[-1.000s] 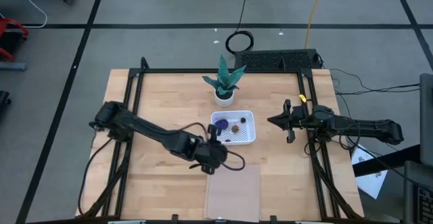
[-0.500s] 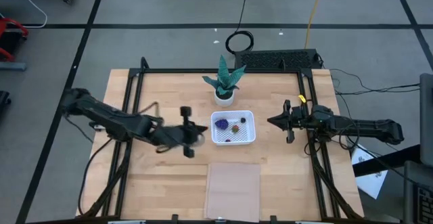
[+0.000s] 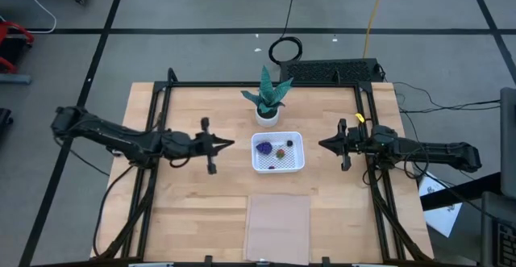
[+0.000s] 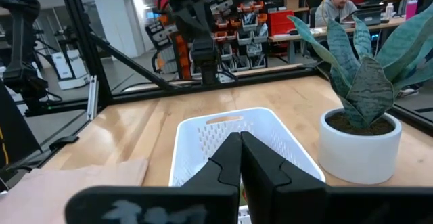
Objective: Pick and placing Produce into tupperware
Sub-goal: Return to Home Position
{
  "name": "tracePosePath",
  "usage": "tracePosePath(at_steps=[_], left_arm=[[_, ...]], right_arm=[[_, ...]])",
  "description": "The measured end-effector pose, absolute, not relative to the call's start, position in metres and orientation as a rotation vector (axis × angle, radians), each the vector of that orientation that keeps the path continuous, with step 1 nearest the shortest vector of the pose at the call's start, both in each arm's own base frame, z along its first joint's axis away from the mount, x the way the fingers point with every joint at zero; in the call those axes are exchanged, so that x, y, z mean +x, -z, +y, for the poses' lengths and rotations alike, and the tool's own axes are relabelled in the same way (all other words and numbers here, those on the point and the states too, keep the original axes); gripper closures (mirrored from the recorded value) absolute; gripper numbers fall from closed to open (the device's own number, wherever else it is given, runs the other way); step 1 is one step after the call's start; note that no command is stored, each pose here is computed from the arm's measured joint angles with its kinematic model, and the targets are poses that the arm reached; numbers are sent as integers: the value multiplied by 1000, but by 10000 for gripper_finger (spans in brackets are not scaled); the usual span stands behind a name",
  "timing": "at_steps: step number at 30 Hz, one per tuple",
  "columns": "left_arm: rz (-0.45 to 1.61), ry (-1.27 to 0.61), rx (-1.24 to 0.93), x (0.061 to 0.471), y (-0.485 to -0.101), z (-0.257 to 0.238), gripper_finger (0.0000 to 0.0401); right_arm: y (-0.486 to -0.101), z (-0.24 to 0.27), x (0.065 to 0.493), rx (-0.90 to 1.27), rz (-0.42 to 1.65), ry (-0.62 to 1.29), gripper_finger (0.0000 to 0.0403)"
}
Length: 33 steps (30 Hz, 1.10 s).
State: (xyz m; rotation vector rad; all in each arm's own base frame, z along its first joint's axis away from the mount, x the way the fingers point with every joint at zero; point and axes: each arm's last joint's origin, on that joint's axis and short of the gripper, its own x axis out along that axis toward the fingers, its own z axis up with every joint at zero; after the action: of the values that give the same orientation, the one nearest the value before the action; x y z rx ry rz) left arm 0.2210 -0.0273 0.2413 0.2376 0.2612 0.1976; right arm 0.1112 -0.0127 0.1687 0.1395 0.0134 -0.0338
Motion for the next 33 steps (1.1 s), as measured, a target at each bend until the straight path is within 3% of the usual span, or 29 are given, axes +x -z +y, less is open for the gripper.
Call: tracePosePath(at_steps=[11,18,27,33], left_arm=[[98,-124,184,195,-222,-17,401],[82,-232,101,176,-209,4,401],[43,-235,172,147,-208,6,401],[-54,-154,46,138,-193,8,401]], right_arm=[[-169,-13,111,120,8,29,403],[-171,-12,111,119,-9,-1,403],[-173,-12,111,137,-32,-3,403],[-175,-12,111,132,-46,-3,403]])
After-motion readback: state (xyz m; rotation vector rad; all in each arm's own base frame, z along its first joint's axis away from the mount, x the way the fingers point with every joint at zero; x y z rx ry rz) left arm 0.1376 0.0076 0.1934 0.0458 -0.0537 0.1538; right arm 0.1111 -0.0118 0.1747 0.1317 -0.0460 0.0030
